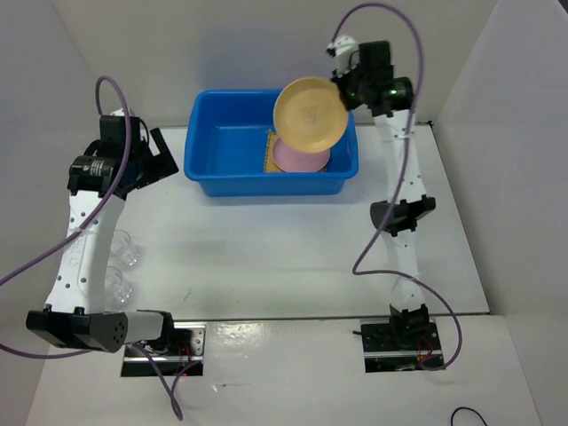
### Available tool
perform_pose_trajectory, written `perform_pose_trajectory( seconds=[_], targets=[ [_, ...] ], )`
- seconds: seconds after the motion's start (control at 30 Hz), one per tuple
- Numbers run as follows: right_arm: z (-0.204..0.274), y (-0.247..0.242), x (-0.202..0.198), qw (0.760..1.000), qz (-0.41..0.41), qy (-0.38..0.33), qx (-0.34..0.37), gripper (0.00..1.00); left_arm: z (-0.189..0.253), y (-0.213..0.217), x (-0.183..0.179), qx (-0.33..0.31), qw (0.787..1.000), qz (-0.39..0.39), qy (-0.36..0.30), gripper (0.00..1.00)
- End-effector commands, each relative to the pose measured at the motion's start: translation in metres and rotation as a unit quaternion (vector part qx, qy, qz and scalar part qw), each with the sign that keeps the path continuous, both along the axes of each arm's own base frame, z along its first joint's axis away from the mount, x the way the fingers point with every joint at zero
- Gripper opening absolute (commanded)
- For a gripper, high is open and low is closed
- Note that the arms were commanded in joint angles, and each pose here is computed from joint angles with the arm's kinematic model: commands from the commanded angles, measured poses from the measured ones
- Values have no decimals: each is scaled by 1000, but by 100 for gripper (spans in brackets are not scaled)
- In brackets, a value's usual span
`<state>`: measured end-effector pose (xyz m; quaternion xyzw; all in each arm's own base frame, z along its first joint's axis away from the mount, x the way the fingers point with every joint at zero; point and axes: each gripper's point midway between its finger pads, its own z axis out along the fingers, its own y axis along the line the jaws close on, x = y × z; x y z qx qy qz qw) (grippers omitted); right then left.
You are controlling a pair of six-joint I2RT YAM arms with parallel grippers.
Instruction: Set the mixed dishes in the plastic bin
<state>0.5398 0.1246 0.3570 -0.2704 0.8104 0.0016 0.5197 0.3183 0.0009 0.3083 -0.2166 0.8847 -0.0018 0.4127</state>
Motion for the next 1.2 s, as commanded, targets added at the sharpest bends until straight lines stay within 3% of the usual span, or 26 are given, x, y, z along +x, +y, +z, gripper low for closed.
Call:
perform_pose_trajectory(
  seconds=[0.0,0.3,0.53,0.63,0.7,0.87,0.93,1.0,1.07,1.1,1.17],
  targets=[
    [-43,20,12,999,6,41,-1,0,6,8,-17,-2,1000,-1,-5,100],
    [-135,48,59,997,10,79,0,0,-22,34,-56,-6,998,53,38,100],
    [-187,39,83,995,-6,99,-1,2,-39,41,-75,-6,996,76,55,100],
    [-192,28,90,995,-19,96,5,11,-41,43,-79,-3,995,79,56,100],
    [-197,21,94,995,-24,97,6,22,-44,43,-80,-3,995,79,61,100],
    [-193,13,100,995,-40,86,7,25,-47,49,-76,4,994,90,66,100],
    [-185,11,102,996,-45,74,7,41,-50,49,-71,4,993,90,70,100],
    [-174,8,99,996,-53,71,9,57,-50,54,-69,10,993,95,73,88],
    [-151,9,83,996,-43,75,14,64,-51,60,-66,17,991,101,80,74],
    [-143,11,74,996,-37,83,23,71,-47,62,-66,23,991,107,76,74],
    [-123,16,40,992,-10,119,34,73,-53,70,-63,29,988,124,88,74]
  ],
)
